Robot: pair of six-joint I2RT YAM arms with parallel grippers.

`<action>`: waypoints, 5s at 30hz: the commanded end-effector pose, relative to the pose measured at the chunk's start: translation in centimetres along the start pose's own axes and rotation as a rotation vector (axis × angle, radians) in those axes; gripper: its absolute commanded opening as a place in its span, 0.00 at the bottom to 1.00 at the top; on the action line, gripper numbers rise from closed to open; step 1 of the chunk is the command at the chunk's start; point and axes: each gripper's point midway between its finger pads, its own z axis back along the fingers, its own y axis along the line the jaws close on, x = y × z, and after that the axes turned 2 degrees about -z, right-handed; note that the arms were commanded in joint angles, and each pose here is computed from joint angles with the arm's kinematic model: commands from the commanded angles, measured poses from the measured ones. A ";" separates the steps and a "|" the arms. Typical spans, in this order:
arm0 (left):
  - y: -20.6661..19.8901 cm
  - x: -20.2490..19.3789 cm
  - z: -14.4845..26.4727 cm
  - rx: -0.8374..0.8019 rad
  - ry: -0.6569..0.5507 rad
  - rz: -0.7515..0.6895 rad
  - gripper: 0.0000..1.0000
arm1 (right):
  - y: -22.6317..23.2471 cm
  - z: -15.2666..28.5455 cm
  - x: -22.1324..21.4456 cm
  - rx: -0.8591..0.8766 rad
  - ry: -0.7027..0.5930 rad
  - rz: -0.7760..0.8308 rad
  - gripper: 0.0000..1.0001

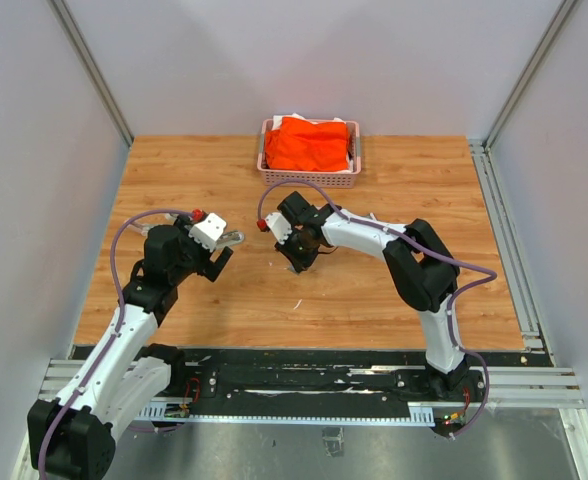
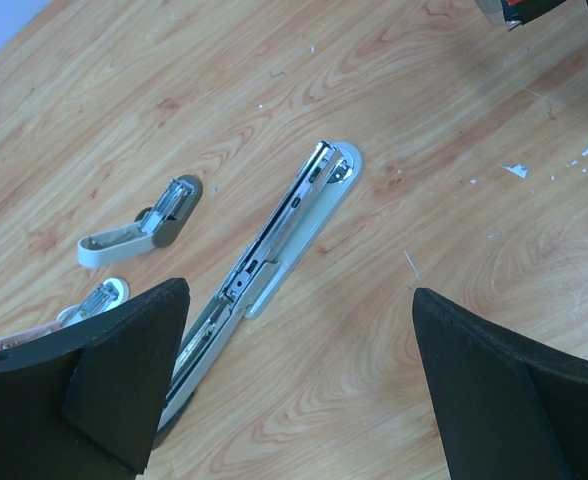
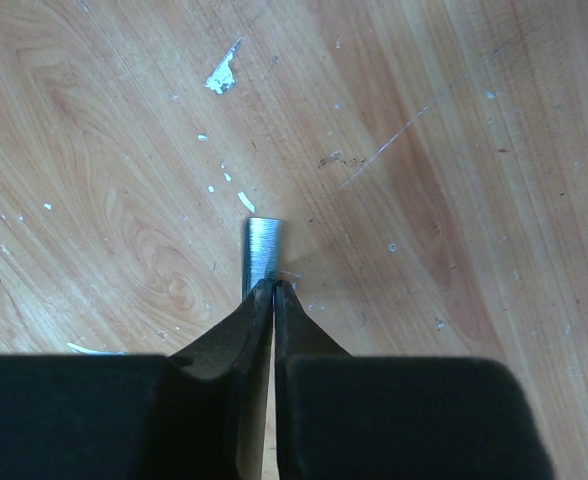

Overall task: Unload the staples from the stapler
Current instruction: Pick up the staple from the center of the board, then place the staple in the staple box.

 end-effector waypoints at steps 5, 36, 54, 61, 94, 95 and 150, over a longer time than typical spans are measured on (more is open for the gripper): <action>0.4 0.5 0.1 0.019 -0.027 -0.016 0.98 | 0.4 0.2 0.6 -0.011 0.005 0.021 0.01; 0.2 0.6 0.1 0.011 -0.032 -0.016 0.98 | -18.2 11.9 -2.9 -0.331 -0.206 -0.352 0.00; 0.1 0.6 0.1 0.007 -0.031 -0.015 0.98 | -23.1 11.0 -7.2 -0.382 -0.143 -0.469 0.01; 0.1 0.5 0.0 0.004 -0.030 -0.016 0.98 | -23.5 10.1 -8.2 -0.381 -0.117 -0.486 0.01; 0.1 0.4 0.0 0.007 -0.025 -0.015 0.98 | -24.8 9.7 -8.9 -0.418 -0.088 -0.503 0.01; 0.1 0.4 0.0 0.007 -0.025 -0.015 0.98 | -24.8 9.7 -8.9 -0.419 -0.089 -0.504 0.01; 0.1 0.4 0.0 0.007 -0.026 -0.017 0.98 | -24.9 9.0 -8.4 -0.432 -0.065 -0.479 0.18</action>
